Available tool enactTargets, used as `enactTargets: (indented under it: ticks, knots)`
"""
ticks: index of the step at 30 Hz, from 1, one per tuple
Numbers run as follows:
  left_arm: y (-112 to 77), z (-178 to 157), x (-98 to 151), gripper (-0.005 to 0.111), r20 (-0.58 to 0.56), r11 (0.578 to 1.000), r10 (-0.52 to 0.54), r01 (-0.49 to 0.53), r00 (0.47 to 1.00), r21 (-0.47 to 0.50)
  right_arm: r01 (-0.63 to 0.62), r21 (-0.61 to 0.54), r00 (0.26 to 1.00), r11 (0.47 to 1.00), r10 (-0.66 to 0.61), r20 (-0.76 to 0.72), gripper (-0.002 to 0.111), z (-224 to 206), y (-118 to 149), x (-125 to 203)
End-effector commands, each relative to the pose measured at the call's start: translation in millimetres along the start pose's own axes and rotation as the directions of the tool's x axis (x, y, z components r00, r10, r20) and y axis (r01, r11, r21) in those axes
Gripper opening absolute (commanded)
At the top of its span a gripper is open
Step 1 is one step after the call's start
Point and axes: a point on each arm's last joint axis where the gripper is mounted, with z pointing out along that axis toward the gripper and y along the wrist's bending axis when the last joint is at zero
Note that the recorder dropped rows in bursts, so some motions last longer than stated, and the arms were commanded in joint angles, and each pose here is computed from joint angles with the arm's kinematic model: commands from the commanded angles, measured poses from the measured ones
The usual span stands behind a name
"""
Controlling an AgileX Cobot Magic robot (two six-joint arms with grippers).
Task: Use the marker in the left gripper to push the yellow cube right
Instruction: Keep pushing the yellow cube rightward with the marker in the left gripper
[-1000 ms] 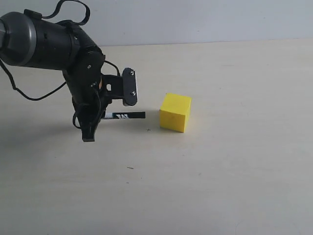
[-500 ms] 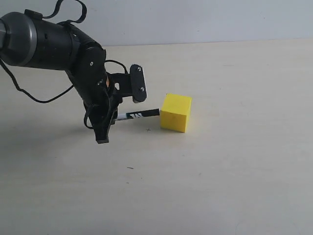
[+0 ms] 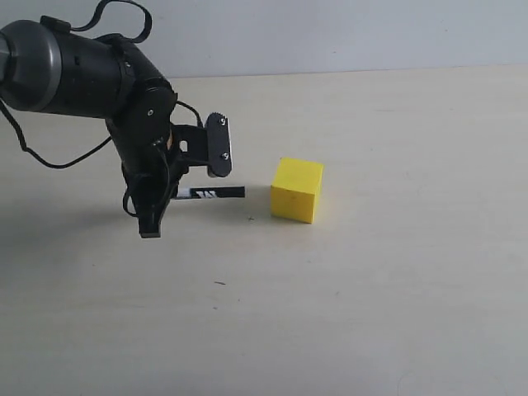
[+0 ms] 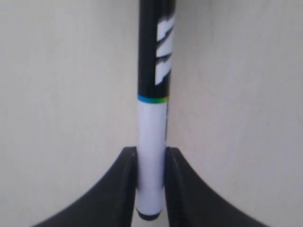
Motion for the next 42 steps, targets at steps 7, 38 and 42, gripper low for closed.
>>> enactTargets:
  ticks: [7,38,42]
  knots:
    - [-18.3,-13,-40,0.000,0.116,0.996,0.073,-0.065,0.991,-0.067,0.002,0.007,1.000,1.000,-0.002,0.006,0.000,0,0,1]
    - [3.9,-10,-35,0.000,0.257,0.988,-0.071,0.104,0.964,-0.116,0.002,0.007,1.000,1.000,-0.002,0.006,0.000,0,0,1]
    - [1.5,-10,-32,0.000,0.220,0.990,-0.081,0.104,0.972,-0.092,0.002,0.007,1.000,1.000,-0.002,0.006,0.000,0,0,1]
